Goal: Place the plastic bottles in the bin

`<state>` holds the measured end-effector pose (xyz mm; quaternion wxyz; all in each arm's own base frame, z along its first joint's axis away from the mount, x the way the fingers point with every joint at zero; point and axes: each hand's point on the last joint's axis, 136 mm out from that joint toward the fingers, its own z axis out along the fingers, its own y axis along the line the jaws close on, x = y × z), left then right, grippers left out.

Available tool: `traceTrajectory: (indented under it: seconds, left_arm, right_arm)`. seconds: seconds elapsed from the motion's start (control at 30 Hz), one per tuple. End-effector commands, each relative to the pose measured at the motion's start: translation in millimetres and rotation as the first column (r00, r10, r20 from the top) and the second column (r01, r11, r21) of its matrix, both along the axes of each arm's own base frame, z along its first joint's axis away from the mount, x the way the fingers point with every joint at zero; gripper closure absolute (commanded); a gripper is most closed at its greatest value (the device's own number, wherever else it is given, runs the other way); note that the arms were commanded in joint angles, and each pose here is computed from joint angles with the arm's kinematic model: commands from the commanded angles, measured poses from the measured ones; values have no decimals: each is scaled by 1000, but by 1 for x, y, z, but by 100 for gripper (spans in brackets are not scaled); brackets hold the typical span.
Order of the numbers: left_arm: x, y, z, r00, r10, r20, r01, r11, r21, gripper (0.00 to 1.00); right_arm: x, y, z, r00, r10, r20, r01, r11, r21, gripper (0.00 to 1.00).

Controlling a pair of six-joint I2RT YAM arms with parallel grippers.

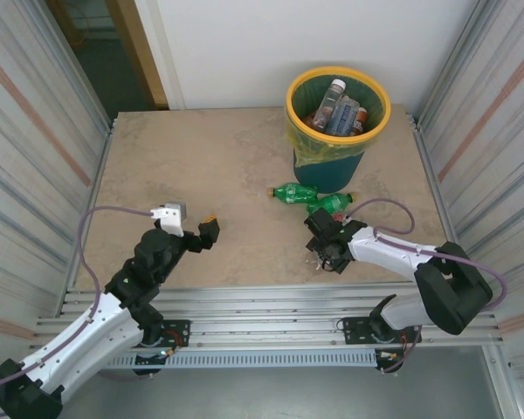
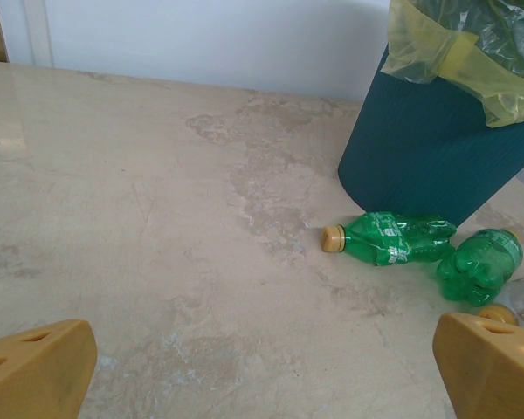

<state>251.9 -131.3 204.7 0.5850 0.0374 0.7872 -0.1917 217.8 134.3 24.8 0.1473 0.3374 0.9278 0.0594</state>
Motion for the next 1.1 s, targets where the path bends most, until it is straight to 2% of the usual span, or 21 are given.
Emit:
traceTrajectory:
  seconds: [0.0, 0.2, 0.33, 0.53, 0.67, 0.87, 1.07]
  left_arm:
    - [2, 0, 5, 1000, 5, 15, -5, 999, -32, 1]
    - [2, 1, 5, 1000, 11, 15, -11, 1000, -29, 1]
    - [2, 2, 5, 1000, 12, 16, -11, 1000, -29, 1]
    - [2, 2, 4, 1000, 12, 13, -12, 999, -30, 1]
    - [3, 2, 4, 1000, 16, 13, -16, 999, -32, 1]
    - [4, 1, 4, 1000, 16, 14, -15, 999, -44, 1]
    - [7, -3, 3, 1000, 8, 1, -8, 998, -59, 1]
  right_arm:
    - [-5, -6, -8, 1000, -14, -24, 14, 1000, -9, 34]
    - [-4, -11, -2, 1000, -12, -10, 12, 1000, -4, 51]
    - [-3, -21, 12, 1000, -16, 21, 16, 1000, -6, 55]
    - [-2, -51, 55, 993, -26, 118, 31, 999, -43, 57]
    - [1, -73, 104, 966, 7, 257, 13, 997, -76, 57]
    - [8, -97, 185, 889, 76, 452, -15, 990, -137, 57]
    - [29, -106, 275, 792, 221, 569, -65, 957, -282, 59]
